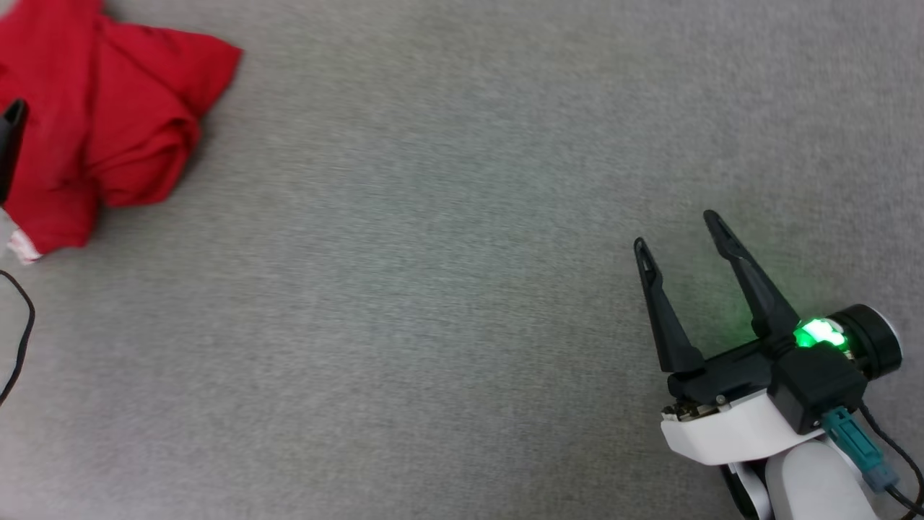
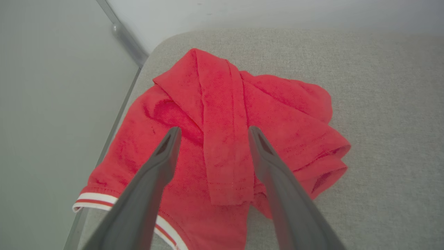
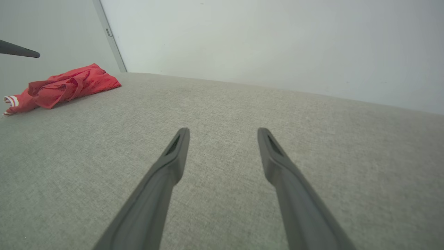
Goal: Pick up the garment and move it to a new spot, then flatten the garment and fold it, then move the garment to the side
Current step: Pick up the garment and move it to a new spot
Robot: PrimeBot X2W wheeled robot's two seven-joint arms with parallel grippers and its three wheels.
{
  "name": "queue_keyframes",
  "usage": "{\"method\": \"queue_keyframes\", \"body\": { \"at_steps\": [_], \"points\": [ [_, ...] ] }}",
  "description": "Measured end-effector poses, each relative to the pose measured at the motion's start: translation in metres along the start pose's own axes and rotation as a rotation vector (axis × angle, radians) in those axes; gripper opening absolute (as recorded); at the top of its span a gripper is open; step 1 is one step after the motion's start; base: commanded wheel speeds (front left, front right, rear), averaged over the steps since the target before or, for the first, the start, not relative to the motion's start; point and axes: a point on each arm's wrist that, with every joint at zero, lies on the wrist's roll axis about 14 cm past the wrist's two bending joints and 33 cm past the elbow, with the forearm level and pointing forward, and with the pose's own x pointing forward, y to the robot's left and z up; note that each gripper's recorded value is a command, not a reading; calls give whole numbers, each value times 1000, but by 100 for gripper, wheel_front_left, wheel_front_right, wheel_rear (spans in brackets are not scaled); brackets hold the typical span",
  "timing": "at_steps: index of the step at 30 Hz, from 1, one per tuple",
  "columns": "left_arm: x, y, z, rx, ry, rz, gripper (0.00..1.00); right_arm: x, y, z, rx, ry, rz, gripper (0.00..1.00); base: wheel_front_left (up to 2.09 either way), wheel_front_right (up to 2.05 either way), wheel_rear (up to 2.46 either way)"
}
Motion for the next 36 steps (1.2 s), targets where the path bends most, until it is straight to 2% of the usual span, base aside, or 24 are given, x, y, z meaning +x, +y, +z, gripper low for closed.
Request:
{"method": "queue_keyframes", "body": {
  "at_steps": [3, 8, 13, 17, 18, 25, 30, 36],
  "points": [
    [21, -9, -22, -56, 188, -45, 100, -4, -11, -14, 4, 35, -30, 100, 0, 0, 0],
    [45, -13, -46, -122, 388, -72, 100, -12, -30, -33, 4, 82, -88, 100, 0, 0, 0],
    [62, -19, -74, -159, 512, -76, 100, -15, -37, -43, 8, 99, -112, 100, 0, 0, 0],
    [67, -21, -85, -140, 576, -80, 100, -16, -41, -46, 9, 105, -126, 100, 0, 0, 0],
    [67, -23, -87, -141, 587, -88, 0, -15, -41, -47, 9, 104, -125, 100, 0, 0, 0],
    [61, -20, -67, -137, 463, -80, 0, -15, -36, -39, -1, 101, -112, 100, 0, 0, 0],
    [49, -11, -18, -120, 261, -68, 0, -19, -30, -23, -5, 81, -105, 100, 0, 0, 0],
    [18, -21, 51, -89, 25, -123, 0, -27, -26, 10, -17, 22, -112, 100, 0, 0, 0]
  ]
}}
